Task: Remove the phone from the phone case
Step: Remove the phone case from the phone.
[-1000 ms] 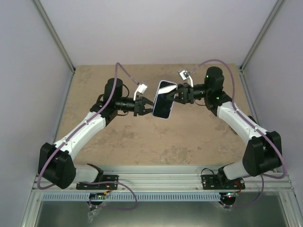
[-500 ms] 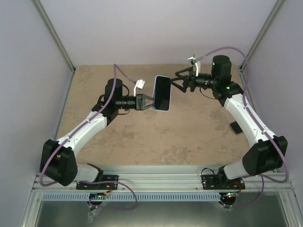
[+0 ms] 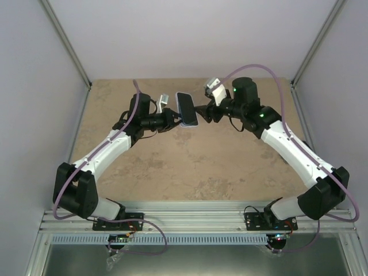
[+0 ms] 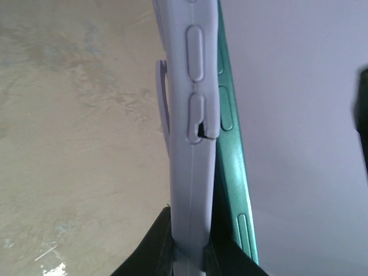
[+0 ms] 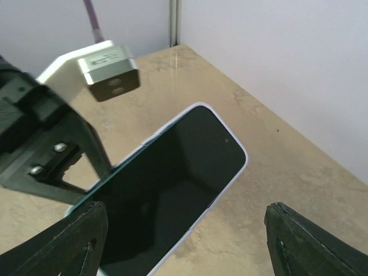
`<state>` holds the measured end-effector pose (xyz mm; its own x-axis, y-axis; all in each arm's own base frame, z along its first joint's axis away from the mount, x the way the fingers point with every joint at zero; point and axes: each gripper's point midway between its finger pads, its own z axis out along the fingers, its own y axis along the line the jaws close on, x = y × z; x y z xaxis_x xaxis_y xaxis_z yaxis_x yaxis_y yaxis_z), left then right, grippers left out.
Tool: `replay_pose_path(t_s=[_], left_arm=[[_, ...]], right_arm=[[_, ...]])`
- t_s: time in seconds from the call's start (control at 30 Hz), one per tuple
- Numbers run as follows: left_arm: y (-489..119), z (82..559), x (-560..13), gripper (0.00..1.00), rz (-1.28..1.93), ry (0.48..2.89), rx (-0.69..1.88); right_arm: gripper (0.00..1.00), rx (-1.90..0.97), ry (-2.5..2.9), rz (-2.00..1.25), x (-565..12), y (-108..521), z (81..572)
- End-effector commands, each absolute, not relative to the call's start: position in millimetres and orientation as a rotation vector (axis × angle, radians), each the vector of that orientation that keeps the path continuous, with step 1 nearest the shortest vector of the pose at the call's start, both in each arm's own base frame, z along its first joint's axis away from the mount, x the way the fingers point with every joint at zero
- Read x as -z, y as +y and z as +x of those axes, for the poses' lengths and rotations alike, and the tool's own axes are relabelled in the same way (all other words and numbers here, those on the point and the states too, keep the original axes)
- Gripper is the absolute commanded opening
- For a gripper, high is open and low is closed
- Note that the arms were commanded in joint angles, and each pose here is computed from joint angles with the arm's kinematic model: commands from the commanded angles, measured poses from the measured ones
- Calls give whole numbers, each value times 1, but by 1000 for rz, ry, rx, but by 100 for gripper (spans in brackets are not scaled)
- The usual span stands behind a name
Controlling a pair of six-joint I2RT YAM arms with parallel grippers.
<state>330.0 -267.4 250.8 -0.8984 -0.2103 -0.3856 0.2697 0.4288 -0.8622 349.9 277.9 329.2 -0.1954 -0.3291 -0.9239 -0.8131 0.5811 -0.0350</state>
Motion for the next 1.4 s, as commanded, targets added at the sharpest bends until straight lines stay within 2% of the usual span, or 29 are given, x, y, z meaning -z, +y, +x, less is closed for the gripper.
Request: replay_pose_path(t_s=[0.0, 0.23, 0.43, 0.97, 1.37], left_arm=[[-259, 351, -264, 0, -72, 2214, 1451], [-258, 358, -256, 0, -150, 2234, 1485], [-257, 357, -258, 0, -161, 2228, 1501], [-259, 352, -259, 0, -161, 2210, 1562], [-255, 351, -255, 0, -167, 2206, 1530]], right_arm=[[75, -403, 1746, -974, -326, 286, 347], [69, -323, 1716, -1063, -308, 323, 326], [67, -269, 1710, -1121, -288, 339, 318], [49, 47, 1666, -1014, -264, 332, 345], [47, -81, 1714, -970, -274, 334, 351]])
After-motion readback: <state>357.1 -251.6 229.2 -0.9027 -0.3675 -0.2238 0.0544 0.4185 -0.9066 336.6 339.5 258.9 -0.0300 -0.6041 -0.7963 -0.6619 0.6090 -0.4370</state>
